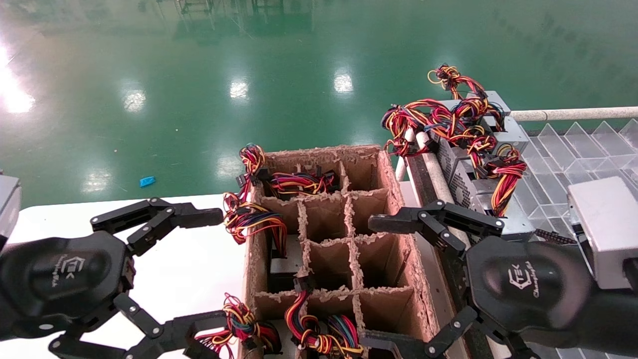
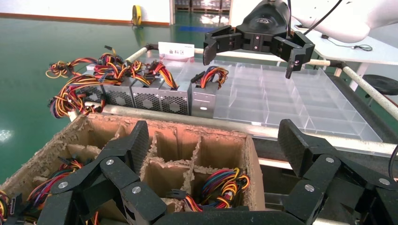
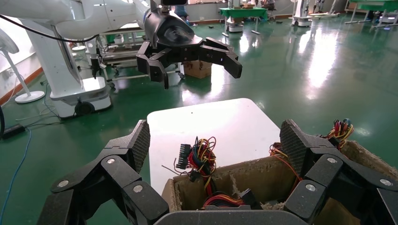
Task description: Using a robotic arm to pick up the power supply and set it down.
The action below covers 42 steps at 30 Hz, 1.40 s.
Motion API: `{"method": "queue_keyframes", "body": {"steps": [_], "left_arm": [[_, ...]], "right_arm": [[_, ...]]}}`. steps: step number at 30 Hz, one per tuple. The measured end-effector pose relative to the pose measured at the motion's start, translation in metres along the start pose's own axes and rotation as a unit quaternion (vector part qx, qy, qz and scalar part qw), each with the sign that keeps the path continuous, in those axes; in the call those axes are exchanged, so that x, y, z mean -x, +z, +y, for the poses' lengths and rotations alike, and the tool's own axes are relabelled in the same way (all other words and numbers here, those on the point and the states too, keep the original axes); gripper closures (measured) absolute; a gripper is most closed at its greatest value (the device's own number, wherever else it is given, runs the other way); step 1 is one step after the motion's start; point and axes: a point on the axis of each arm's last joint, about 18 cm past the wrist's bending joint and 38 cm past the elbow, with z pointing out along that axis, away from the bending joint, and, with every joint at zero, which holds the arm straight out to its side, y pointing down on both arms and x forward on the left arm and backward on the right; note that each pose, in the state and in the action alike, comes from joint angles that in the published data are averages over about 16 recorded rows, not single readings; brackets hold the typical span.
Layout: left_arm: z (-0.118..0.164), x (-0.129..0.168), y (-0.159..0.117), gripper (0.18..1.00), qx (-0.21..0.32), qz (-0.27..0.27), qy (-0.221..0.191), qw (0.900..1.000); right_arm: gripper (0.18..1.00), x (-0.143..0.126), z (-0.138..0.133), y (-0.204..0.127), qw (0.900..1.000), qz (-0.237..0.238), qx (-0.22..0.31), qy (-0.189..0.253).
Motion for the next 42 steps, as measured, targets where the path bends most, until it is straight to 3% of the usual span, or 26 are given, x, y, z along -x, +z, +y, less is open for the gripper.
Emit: {"method": "queue_keyframes", "body": {"steps": [14, 20, 31, 42], "left_arm": [[0.000, 0.000, 0.000, 0.184, 0.000, 0.000, 0.000, 1.0000], [0.000, 0.000, 0.000, 0.186, 0.000, 0.000, 0.000, 1.0000], [0.000, 0.000, 0.000, 0.245, 0.000, 0.000, 0.000, 1.0000], [0.000, 0.000, 0.000, 0.405, 0.000, 0.000, 0.000, 1.0000]], "right_arm": [[0.179, -0.001, 0.000, 0.000, 1.000, 0.002, 0.001, -0.001], [0.179, -0.011, 0.002, -0.003, 1.000, 0.028, 0.005, 0.002], [0.179, -0.068, 0.019, 0.021, 0.991, 0.134, 0.025, 0.016], [0.179, -0.134, 0.044, 0.107, 0.983, 0.177, 0.029, 0.036]]}}
